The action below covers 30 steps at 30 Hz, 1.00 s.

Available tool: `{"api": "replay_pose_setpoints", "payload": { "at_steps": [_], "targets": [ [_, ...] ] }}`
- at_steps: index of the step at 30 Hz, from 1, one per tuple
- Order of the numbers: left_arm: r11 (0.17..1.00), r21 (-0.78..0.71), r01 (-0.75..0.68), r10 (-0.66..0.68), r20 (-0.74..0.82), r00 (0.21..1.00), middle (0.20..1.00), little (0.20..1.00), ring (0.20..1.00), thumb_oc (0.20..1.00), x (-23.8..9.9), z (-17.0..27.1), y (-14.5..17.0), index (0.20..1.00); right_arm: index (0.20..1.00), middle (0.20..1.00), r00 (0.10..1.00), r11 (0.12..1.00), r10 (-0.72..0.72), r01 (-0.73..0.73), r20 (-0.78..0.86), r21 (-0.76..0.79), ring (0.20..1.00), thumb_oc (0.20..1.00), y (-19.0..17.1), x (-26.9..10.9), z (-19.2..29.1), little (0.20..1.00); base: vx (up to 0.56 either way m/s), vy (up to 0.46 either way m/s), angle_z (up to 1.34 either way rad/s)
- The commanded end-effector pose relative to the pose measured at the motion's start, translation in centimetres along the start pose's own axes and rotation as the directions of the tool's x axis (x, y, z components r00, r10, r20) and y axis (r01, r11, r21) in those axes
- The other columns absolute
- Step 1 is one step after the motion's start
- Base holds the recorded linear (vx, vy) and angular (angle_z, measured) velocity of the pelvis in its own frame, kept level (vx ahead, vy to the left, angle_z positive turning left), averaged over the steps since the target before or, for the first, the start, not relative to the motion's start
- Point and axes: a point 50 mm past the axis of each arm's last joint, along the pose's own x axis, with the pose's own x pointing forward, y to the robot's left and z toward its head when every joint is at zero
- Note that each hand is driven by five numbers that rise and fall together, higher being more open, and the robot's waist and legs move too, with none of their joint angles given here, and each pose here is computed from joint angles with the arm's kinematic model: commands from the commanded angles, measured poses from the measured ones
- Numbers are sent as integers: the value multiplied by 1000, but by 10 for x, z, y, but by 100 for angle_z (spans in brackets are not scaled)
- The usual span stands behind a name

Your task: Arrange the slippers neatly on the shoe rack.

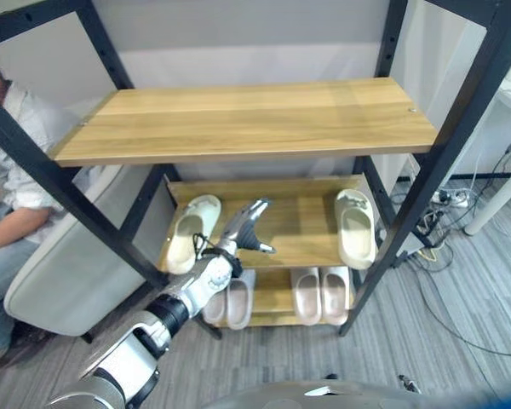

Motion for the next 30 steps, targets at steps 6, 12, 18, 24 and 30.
{"api": "replay_pose_setpoints", "payload": {
  "at_steps": [6,12,18,24,30],
  "targets": [
    [922,310,-232,198,137,971,1000,1000,1000,1000,45,16,63,1000,1000,1000,996,996,-58,62,62,-66,1000,1000,-23,14,28,1000,-10,-4,-4],
    [857,420,-301,253,166,953,1000,1000,1000,1000,50,12,96,1000,1000,1000,997,996,-42,47,68,-76,1000,1000,-21,15,33,1000,6,3,0],
    [781,544,-308,241,194,951,1000,1000,1000,1000,51,7,115,1000,1000,1000,996,995,-36,43,82,-87,1000,1000,-21,16,36,1000,12,3,0],
    [636,702,-322,205,249,947,1000,1000,1000,1000,56,9,140,1000,1000,1000,993,995,-41,51,107,-90,1000,1000,-25,18,43,1000,0,0,0],
    [516,791,-330,163,287,944,1000,1000,1000,1000,56,10,157,1000,1000,1000,992,994,-37,48,117,-94,1000,1000,-26,18,44,1000,0,0,0]
  ]
}}
